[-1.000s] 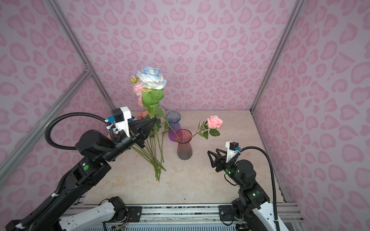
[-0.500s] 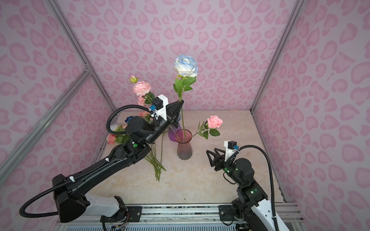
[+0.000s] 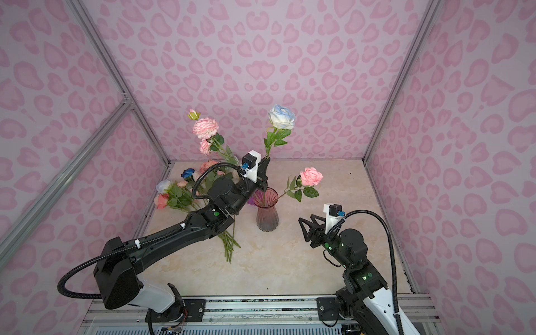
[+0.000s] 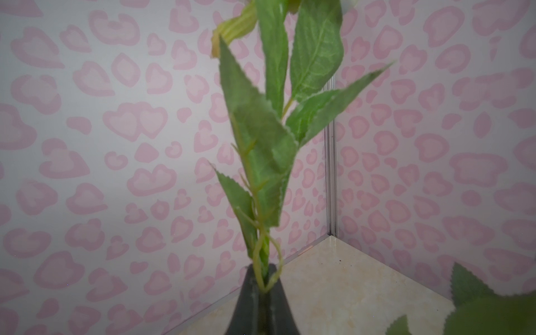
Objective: Arrange flowers in a vase
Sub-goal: Place the flower in the vase.
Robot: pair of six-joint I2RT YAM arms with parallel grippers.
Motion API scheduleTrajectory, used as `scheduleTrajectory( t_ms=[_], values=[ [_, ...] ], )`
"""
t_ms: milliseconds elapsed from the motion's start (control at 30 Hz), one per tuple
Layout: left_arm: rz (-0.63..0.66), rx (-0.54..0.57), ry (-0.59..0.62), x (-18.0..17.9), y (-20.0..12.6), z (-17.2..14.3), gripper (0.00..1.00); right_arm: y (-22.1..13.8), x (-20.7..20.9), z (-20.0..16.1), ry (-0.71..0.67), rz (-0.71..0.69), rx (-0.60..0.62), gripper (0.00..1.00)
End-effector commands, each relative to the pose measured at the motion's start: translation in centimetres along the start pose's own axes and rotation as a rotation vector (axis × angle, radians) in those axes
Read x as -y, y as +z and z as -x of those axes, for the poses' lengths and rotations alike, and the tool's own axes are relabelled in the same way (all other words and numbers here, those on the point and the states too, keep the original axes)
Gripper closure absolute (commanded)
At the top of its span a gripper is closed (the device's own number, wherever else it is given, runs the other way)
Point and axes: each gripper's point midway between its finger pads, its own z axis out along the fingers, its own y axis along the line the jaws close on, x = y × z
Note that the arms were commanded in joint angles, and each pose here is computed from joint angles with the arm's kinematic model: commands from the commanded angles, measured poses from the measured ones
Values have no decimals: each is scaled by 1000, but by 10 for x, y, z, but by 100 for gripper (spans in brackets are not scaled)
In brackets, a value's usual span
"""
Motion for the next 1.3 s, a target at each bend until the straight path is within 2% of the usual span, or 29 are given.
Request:
scheduleTrajectory(
  t_ms=[0, 267, 300, 367, 433, 500, 700, 900, 1000, 1067, 1133, 1200, 1267],
  values=[
    [46, -20, -50, -8, -2, -10, 97, 1, 2, 2, -16, -8, 22, 38],
    [15, -98, -118, -1, -8, -42, 89, 2, 4, 1, -8, -14, 24, 37],
    [14, -109, -124, 0, -8, -43, 82, 2, 4, 1, -10, -14, 23, 37],
    [18, -131, -133, -1, -7, -43, 77, 1, 4, 1, -12, -16, 24, 36],
    [8, -137, -139, 0, -8, -40, 65, 1, 4, 2, -14, -15, 27, 36],
    [7, -136, -154, -1, -10, -37, 60, 0, 3, 3, -15, -14, 30, 36],
    [-15, -108, -202, -2, -24, -11, 59, 1, 3, 6, -11, -13, 39, 36],
    [-51, -72, -244, -9, -67, 32, 63, 1, 0, 10, -18, -8, 39, 36],
    [92, -68, -286, -45, -108, 31, 63, 1, 2, 10, -11, -15, 46, 36],
    [250, -103, -292, -77, -138, 9, 62, 2, 4, 9, -2, -22, 55, 36],
    [425, -194, -336, -116, -171, -32, 57, 4, 7, 8, 6, -26, 64, 36],
    [584, -286, -472, -158, -204, -79, 55, 6, 10, 6, 12, -36, 66, 36],
    [678, -370, -596, -186, -226, -126, 51, 11, 13, 3, 18, -41, 59, 36]
  ],
)
